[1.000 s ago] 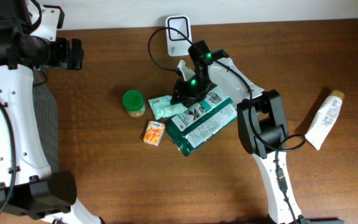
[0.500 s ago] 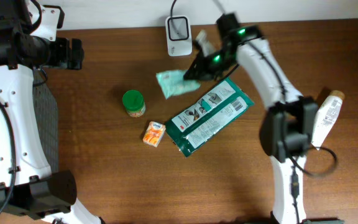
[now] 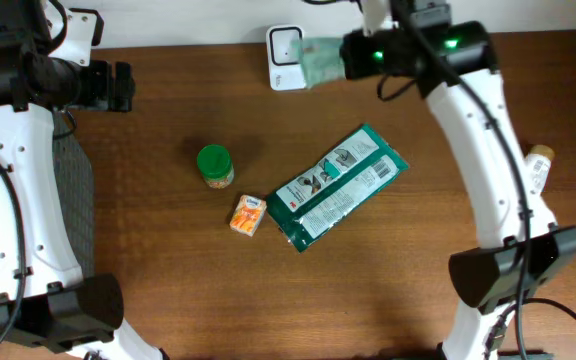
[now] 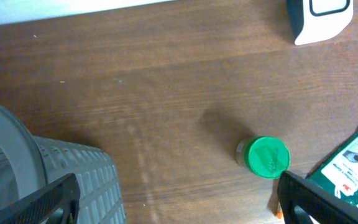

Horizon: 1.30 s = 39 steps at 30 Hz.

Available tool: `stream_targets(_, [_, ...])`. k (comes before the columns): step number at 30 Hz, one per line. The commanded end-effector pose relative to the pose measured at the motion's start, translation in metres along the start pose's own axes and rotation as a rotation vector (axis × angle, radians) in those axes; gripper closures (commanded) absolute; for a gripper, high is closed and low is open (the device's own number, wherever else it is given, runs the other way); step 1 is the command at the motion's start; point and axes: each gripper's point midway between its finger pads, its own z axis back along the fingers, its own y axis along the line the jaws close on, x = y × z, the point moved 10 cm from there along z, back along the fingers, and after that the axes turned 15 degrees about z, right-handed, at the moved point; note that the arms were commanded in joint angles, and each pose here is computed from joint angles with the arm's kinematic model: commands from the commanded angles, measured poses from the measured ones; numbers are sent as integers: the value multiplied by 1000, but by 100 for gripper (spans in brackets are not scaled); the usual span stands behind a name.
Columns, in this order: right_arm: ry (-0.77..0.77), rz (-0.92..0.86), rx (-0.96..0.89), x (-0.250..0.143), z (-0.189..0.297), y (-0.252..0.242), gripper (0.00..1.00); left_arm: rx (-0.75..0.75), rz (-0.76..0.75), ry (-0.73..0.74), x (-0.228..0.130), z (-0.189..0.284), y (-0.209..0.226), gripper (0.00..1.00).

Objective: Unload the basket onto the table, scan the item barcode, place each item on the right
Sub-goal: 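Hold the wipes pack barcode under the scanner with the right gripper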

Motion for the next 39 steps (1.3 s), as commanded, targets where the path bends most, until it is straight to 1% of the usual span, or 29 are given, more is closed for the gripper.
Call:
stream_targets(1, [-50,162,-382,24,-23,5,96,-8,-5,-12,1,4,1,1])
stream_targets(5, [-145,485,-537,41,-92,5,96,-8,-5,-11,1,4,1,1])
stream_targets(6, [-182,600,-586,45,-113,4,96,-8,-5,-12,1,4,1,1])
stream_targets(8, [-212,724,-679,46,-141,0,96,-8,-5,-12,1,4,1,1])
stream_targets(10, [-207,803,-707,42,-156,0,96,-8,-5,-12,1,4,1,1])
stream_targets(11, [-191,876,-711,37,-170,2,96,-8,-5,-12,1,4,1,1])
stream_targets(14, [-141,980,-698,23,-196,9,96,-8,-5,-12,1,4,1,1])
stream_targets(18, [-132,996,-669,17,-207,18,96,-8,-5,-12,1,4,1,1])
stream_targets(25, [-138,999,-663,17,-208,20,96,-8,-5,-12,1,4,1,1])
stream_targets(28, [-144,983,-662,20,-203,20,96,-8,-5,-11,1,4,1,1])
stream_targets(29, [-158,952,-661,23,-198,19,96,-8,-5,-12,1,4,1,1])
stream_targets(31, [-198,825,-641,30,-183,19,96,-8,-5,-12,1,4,1,1])
stream_targets(34, [-229,645,-559,42,-144,21,96,-8,-5,-12,1,4,1,1])
stream_targets(37, [-328,418,-388,58,-92,26,96,-8,-5,-11,1,4,1,1])
stream_targets(39, [-346,233,-229,61,-45,28,96,-8,-5,-12,1,4,1,1])
